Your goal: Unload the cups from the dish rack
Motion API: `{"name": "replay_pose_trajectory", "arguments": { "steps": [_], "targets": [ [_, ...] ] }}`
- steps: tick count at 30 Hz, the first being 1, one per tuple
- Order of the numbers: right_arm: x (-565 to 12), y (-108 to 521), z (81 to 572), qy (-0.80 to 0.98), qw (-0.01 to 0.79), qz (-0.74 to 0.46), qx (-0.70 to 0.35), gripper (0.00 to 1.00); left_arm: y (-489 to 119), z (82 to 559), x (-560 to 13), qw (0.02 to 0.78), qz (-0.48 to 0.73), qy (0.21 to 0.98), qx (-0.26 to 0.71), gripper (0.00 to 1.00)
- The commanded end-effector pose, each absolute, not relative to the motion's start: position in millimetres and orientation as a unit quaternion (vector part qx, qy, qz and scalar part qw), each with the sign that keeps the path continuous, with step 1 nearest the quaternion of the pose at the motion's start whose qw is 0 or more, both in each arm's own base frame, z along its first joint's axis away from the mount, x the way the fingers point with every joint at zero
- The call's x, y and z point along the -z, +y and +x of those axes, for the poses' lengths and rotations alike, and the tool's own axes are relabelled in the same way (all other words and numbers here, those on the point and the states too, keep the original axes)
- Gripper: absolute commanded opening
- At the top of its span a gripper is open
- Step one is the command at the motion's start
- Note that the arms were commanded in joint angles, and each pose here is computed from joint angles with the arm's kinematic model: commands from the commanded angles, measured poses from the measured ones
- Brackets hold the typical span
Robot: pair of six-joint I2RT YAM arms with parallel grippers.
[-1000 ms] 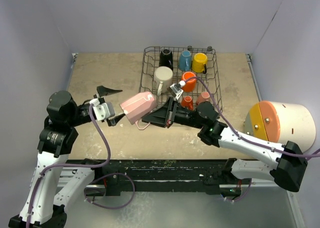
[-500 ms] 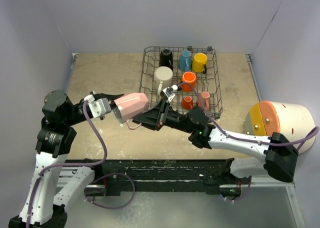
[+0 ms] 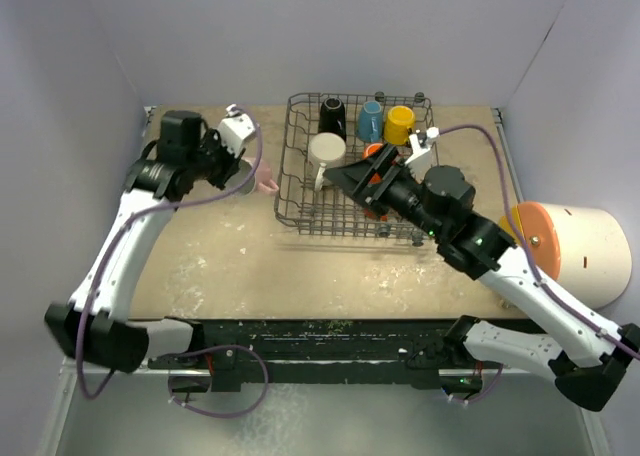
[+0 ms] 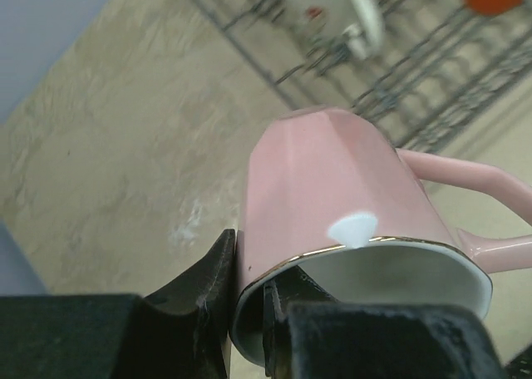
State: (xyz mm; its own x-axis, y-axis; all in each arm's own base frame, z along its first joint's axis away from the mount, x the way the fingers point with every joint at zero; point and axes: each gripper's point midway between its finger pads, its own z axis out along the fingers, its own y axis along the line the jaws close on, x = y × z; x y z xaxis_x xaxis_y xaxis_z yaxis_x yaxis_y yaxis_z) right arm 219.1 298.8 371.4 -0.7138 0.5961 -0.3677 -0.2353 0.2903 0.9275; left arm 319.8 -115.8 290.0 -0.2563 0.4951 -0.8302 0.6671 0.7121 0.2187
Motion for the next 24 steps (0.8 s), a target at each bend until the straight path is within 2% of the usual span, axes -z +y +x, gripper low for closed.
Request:
{"name": "replay_pose_trajectory", "arguments": {
  "steps": [1,5,8,15,24],
  "targets": [
    [-313.7,232.0,244.3,0.827,0.413,0.119,-0.363,1.00,-81.8,371.6,-275.9,0.439,0.307,0.844,-0.014,0.00],
    [-290.0,197.2,259.9,0.859,0.419,0.124,-0.265,1.00,-81.8,414.0,-239.7,0.382,0.294,0.876,-0.030,0.00],
    [-278.4,182.0,265.4,0.871,0.417,0.125,-0.228,1.00,-82.0,443.8,-214.5,0.360,0.289,0.887,-0.033,0.00],
    [-265.1,171.6,270.6,0.878,0.413,0.124,-0.209,1.00,-88.5,493.8,-175.5,0.318,0.262,0.911,0.011,0.00],
    [-247.2,164.1,283.9,0.884,0.401,0.130,-0.202,1.00,-64.4,536.8,-148.0,0.298,0.231,0.926,0.001,0.00]
  ]
}}
